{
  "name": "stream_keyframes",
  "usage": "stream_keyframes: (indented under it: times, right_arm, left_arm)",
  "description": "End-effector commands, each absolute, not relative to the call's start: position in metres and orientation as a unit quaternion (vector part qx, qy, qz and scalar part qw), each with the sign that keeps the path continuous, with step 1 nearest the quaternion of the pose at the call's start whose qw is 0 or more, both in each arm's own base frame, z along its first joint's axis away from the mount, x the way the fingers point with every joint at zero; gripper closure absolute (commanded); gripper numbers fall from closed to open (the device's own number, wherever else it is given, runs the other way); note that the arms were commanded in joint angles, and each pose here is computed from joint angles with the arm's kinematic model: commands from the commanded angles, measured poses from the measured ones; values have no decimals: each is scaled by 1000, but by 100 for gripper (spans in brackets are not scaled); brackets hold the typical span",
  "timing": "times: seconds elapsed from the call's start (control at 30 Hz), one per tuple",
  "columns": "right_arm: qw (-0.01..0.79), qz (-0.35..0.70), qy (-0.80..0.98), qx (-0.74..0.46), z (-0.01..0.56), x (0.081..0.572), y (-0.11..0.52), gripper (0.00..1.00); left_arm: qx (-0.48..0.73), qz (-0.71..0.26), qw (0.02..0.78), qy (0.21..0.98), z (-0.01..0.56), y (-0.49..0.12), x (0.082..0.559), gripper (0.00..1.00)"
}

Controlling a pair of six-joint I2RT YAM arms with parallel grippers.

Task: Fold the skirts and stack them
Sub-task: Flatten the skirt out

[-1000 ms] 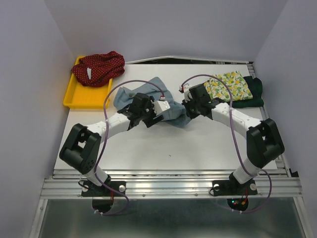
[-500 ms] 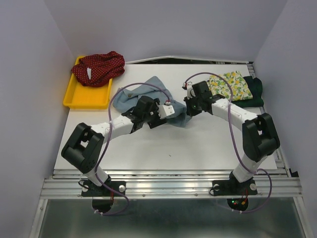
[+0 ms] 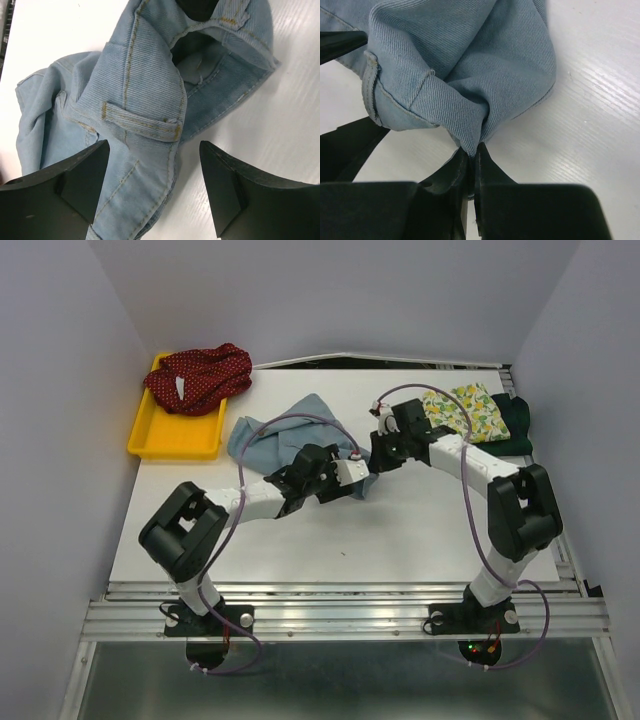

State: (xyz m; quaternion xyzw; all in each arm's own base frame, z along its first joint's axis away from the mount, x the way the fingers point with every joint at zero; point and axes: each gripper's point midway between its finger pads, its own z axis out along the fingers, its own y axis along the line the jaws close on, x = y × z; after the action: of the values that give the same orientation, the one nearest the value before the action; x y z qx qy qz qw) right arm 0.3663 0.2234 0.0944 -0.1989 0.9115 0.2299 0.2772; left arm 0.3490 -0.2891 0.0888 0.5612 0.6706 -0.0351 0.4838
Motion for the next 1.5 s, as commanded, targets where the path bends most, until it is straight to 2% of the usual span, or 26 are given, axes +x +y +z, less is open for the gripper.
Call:
stream_keyframes:
  times: [0.0, 0.03, 0.13, 0.17, 0.23, 0.27, 0.33, 0.37, 0.4, 0.43, 0.47, 0.5, 0.53, 0.6, 0.7, 0.8, 0.83, 0.93, 0.97, 1.13, 1.27, 1.33, 1.47]
  right_arm:
    - [294, 294, 892, -177, 125, 384, 231, 99]
    - [292, 300, 891, -174, 125, 385, 229, 99]
    - [290, 303, 891, -174, 124, 387, 227, 99]
    - [290, 304, 890, -178, 123, 387, 227, 99]
    - [288, 306, 889, -183, 123, 386, 228, 98]
    - [288, 310, 887, -184, 122, 386, 229, 95]
    - [289, 309, 887, -184, 120, 389, 230, 91]
    - [291, 308, 887, -184, 120, 391, 230, 80]
    - [292, 302, 890, -177, 118, 395, 229, 71]
    - [298, 299, 889, -175, 121, 399, 229, 62]
    - [304, 292, 891, -167, 122, 403, 227, 41]
    - [313, 287, 891, -158, 126, 408, 223, 30]
    - [321, 283, 890, -156, 129, 410, 222, 26]
    - [338, 268, 892, -138, 137, 418, 209, 9]
    - [345, 261, 893, -125, 141, 417, 200, 2]
    - [354, 255, 892, -120, 143, 409, 191, 0]
    - [358, 256, 890, -120, 145, 408, 191, 0]
    - [347, 269, 891, -116, 136, 397, 192, 0]
    - [350, 276, 888, -115, 135, 398, 194, 0]
    - [330, 320, 883, -90, 115, 385, 205, 5]
    - [389, 313, 855, -143, 108, 377, 222, 9]
    - [449, 264, 830, -198, 116, 383, 226, 11]
    - [498, 171, 805, -272, 116, 388, 247, 19]
  left_arm:
    - [543, -5, 528, 653, 113, -299, 374, 17]
    - [540, 1, 529, 654, 114, -298, 376, 19]
    - [510, 26, 540, 669, 124, -290, 387, 33]
    - [502, 29, 548, 669, 132, -289, 389, 45]
    - [490, 31, 562, 666, 148, -288, 391, 60]
    - [485, 30, 573, 661, 160, -288, 391, 73]
    - [476, 24, 582, 659, 182, -291, 394, 87]
    - [472, 17, 584, 661, 191, -295, 395, 100]
    - [473, 15, 569, 672, 191, -294, 394, 100]
    - [456, 11, 588, 668, 220, -300, 403, 100]
    - [445, 3, 574, 687, 218, -301, 406, 100]
    - [420, -1, 596, 684, 248, -305, 417, 100]
    - [406, -9, 598, 690, 256, -307, 421, 100]
    - [344, -9, 604, 719, 273, -296, 452, 100]
    - [274, -30, 606, 746, 290, -286, 477, 100]
    - [198, -39, 595, 778, 299, -260, 514, 100]
    - [163, -73, 605, 776, 322, -261, 524, 100]
    - [117, -79, 540, 830, 272, -234, 555, 100]
    - [96, -113, 524, 839, 262, -239, 565, 100]
    - [57, -133, 473, 869, 213, -213, 579, 100]
    - [48, -143, 453, 879, 189, -200, 583, 100]
    - [52, -148, 450, 879, 188, -200, 585, 100]
    - [60, -143, 445, 882, 180, -198, 586, 100]
